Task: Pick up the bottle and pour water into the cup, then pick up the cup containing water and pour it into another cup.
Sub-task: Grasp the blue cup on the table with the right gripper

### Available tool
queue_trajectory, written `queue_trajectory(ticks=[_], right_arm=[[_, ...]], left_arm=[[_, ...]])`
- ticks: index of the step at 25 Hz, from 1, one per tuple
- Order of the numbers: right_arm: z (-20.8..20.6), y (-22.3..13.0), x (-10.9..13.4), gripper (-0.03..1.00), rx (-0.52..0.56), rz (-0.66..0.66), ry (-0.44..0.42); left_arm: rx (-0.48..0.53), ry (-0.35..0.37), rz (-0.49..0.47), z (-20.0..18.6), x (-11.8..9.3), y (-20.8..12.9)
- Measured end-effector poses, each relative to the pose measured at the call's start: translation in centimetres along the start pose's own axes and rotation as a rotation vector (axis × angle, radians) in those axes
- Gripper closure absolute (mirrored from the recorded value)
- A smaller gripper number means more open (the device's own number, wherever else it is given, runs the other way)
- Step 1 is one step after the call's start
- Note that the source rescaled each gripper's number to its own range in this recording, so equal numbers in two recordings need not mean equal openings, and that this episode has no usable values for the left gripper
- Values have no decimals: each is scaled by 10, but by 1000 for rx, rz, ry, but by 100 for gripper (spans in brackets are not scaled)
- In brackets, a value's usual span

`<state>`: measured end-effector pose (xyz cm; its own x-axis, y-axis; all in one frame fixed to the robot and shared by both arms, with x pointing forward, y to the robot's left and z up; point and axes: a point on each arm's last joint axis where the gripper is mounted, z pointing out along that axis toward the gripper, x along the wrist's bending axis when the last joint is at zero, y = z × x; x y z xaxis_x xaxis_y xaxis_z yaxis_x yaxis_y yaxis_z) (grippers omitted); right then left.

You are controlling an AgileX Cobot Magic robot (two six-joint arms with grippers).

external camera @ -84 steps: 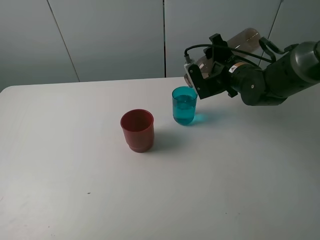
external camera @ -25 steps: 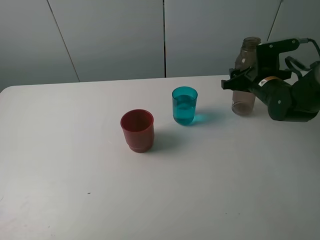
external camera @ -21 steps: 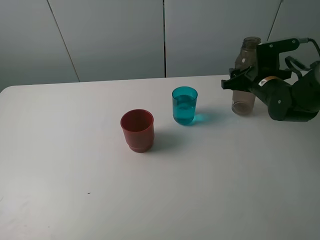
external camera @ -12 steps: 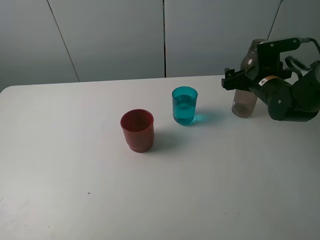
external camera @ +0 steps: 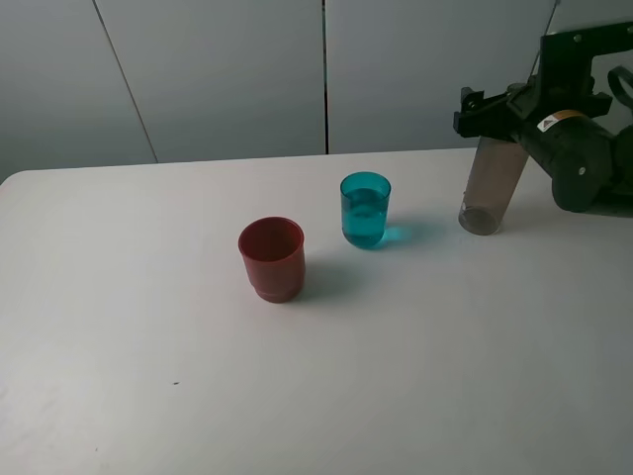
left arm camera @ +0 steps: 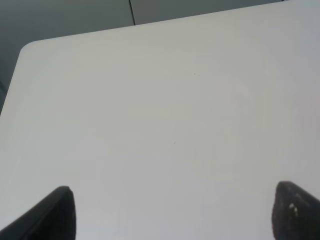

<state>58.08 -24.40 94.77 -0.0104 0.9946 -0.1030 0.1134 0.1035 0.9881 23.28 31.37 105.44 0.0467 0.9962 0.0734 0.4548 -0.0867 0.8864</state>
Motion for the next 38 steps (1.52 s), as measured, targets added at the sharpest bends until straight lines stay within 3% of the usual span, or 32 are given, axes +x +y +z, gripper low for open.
queue_trajectory(ticks=[6, 21, 28, 35, 38], right_arm=[[-13, 35, -5, -3, -59, -10, 2], [-87, 91, 9, -3, 234, 22, 278], [-113, 67, 48, -3, 263, -38, 440], [-108, 6, 62, -3, 335, -43, 461], [-102, -12, 67, -3, 292, -54, 477]], left_arm=[[0, 0, 0, 0, 0, 0], [0, 0, 0, 0, 0, 0], [0, 0, 0, 0, 0, 0], [0, 0, 0, 0, 0, 0], [0, 0, 0, 0, 0, 0]])
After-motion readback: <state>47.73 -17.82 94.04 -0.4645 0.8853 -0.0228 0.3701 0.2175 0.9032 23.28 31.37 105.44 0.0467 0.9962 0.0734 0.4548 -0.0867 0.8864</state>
